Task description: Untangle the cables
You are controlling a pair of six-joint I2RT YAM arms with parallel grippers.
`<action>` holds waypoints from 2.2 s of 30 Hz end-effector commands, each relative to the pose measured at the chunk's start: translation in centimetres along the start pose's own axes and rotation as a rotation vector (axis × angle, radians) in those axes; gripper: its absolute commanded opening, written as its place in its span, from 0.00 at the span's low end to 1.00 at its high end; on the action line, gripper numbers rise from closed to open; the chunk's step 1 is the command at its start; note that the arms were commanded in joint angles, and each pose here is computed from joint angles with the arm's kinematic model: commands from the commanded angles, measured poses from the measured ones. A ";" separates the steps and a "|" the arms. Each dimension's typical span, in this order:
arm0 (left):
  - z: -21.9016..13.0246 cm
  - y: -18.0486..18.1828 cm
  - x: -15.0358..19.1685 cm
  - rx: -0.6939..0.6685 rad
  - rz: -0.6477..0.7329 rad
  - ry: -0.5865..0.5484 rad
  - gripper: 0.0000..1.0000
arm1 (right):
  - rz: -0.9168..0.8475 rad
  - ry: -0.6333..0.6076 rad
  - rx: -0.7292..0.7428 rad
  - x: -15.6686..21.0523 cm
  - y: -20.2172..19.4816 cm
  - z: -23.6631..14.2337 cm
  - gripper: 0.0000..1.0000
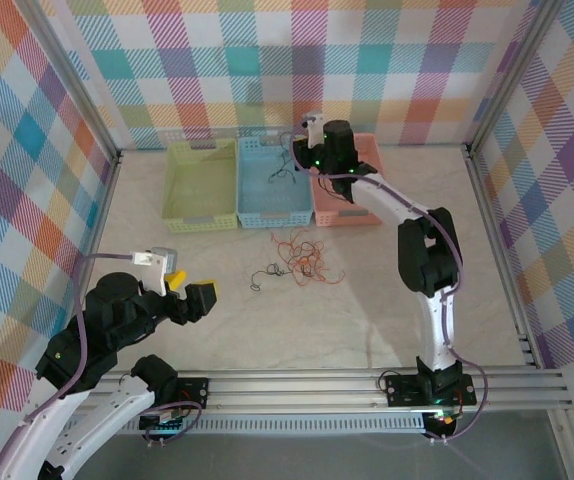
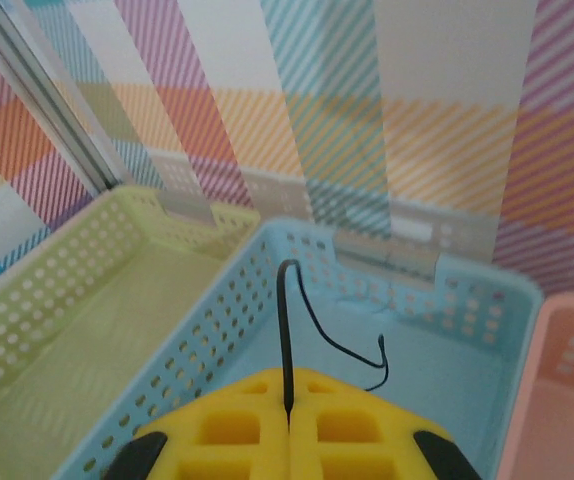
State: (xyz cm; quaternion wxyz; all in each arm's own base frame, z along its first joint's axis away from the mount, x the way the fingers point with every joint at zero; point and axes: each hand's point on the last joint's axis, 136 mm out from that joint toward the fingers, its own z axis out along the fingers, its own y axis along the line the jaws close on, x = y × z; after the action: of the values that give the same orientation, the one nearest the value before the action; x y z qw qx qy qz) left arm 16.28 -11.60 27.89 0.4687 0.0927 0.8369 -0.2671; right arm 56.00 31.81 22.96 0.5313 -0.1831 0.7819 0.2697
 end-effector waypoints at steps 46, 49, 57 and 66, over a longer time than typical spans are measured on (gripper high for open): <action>19.6 2.2 7.7 -0.169 -0.343 0.488 0.64 | 0.000 -0.040 -0.016 10.0 5.5 -19.3 0.52; 21.5 2.4 9.0 -0.195 -0.334 0.559 0.60 | 0.007 -0.031 -0.014 11.7 5.1 -19.2 0.52; 24.2 2.4 11.4 -0.260 -0.251 0.684 0.55 | -0.009 -0.064 0.123 13.7 2.1 -18.6 0.52; 24.7 2.8 13.6 -0.285 -0.237 0.755 0.51 | -0.013 -0.060 0.134 14.0 1.8 -18.5 0.52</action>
State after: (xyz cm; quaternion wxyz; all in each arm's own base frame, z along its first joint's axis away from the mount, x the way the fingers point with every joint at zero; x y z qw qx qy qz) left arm 28.71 -23.54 5.22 0.1129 0.0075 0.9813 -0.1558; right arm 35.85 21.98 15.03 0.5482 -0.1445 0.7926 0.2243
